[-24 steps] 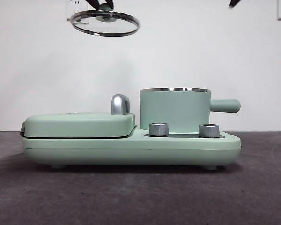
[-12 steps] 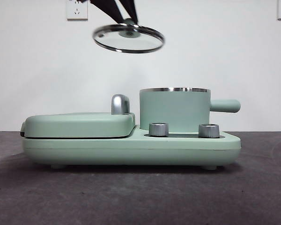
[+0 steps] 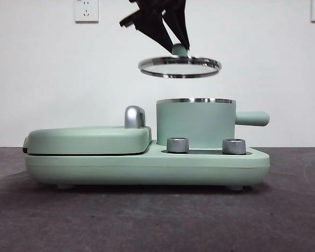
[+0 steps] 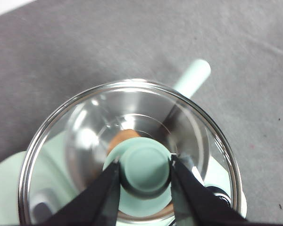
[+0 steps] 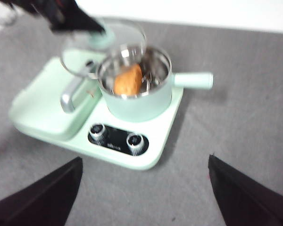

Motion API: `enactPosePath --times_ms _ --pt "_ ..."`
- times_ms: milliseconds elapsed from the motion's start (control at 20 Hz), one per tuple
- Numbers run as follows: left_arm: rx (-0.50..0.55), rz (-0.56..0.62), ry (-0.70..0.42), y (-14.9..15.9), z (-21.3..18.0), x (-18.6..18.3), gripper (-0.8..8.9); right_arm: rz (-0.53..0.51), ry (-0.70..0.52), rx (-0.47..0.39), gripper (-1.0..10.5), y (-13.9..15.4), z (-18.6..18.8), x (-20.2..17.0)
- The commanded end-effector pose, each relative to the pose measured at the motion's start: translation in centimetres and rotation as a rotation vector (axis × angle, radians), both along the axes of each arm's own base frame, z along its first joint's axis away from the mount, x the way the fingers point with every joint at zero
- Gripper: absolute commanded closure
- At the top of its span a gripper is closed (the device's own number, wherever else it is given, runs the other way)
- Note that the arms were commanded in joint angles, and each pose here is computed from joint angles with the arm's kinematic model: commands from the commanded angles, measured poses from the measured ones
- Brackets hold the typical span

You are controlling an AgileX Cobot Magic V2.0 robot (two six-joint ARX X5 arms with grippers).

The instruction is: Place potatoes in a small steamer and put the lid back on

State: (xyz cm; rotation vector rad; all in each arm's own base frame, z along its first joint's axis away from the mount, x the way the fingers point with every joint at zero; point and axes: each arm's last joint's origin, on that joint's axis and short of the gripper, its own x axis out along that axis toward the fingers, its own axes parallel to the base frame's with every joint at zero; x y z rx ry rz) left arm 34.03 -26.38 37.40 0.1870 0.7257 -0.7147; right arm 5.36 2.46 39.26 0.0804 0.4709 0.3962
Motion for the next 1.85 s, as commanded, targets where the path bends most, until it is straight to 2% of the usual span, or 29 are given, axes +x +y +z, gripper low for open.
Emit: enactPosePath --times_ms 50,900,1850 --pt "-0.027 -0.027 -0.053 -1.0 0.2 0.1 8.08 0.001 -0.031 0.023 5.2 -0.3 0.4 -0.6" --pt "-0.027 -0.060 -0.069 -3.6 -3.6 2.4 8.09 0.051 -0.021 0.045 5.2 -0.3 0.3 -1.1" --pt "0.000 -0.059 -0.036 -4.3 -5.7 3.3 8.08 0.050 -0.021 0.044 5.2 -0.3 0.3 -1.1"
